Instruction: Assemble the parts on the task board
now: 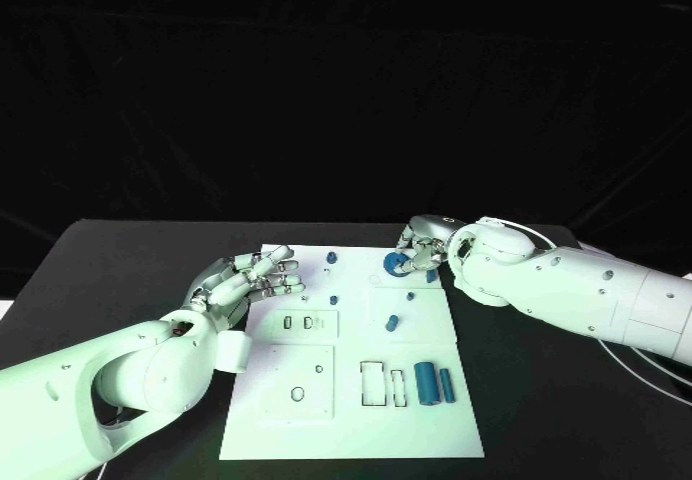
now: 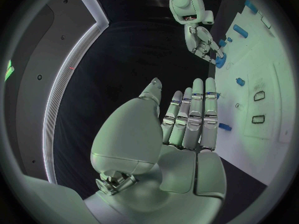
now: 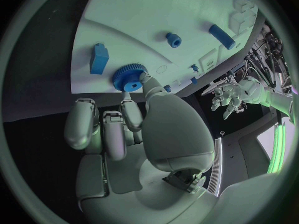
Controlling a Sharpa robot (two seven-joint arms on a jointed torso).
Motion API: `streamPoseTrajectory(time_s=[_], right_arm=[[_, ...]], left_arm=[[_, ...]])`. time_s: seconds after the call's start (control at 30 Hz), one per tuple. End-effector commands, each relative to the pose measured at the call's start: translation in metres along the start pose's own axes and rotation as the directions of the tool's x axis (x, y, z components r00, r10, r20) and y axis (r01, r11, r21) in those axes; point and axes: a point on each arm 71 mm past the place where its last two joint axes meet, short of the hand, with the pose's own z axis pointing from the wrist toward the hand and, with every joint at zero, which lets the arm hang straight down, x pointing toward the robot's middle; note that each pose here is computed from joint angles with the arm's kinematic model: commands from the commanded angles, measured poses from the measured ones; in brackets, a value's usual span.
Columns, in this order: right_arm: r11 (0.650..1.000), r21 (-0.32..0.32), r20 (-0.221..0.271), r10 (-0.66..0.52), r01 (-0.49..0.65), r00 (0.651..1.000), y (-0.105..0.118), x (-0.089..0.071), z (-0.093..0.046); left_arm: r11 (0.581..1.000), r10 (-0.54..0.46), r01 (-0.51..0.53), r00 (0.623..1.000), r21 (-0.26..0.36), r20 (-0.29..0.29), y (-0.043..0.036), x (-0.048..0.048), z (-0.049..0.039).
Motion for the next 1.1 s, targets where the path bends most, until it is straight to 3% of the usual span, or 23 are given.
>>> streamPoseTrajectory(time_s=[0.03,0.17,0.33,0.5,0.83,1.1], right_arm=[[0.999,0.019,-0.031,-0.037,0.038,0.999,-0.003,0.007,0.0],[0.999,-0.02,0.026,-0.042,0.042,0.999,0.003,0.004,-0.002],[0.995,-0.097,0.133,-0.024,0.037,0.991,0.02,-0.001,-0.007],[0.987,-0.156,0.198,0.008,0.024,0.98,0.04,-0.003,-0.01],[0.972,-0.234,0.211,0.056,-0.005,0.976,0.094,0.003,-0.005],[0.969,-0.247,0.177,0.049,-0.004,0.983,0.121,0.016,0.002]], left_arm=[[1.0,-0.001,0.001,1.0,0.008,-0.022,-0.0012,0.0019,0.0001],[1.0,-0.001,0.001,1.0,0.008,-0.021,-0.0012,0.0017,0.0002],[1.0,-0.001,0.001,1.0,0.008,-0.022,-0.0011,0.0019,0.0004],[1.0,-0.001,0.001,1.0,0.008,-0.022,-0.001,0.002,0.0005],[1.0,-0.002,0.002,1.0,0.007,-0.027,-0.0006,0.0033,0.0008],[1.0,-0.002,0.003,1.0,0.006,-0.03,-0.0004,0.0044,0.0011]])
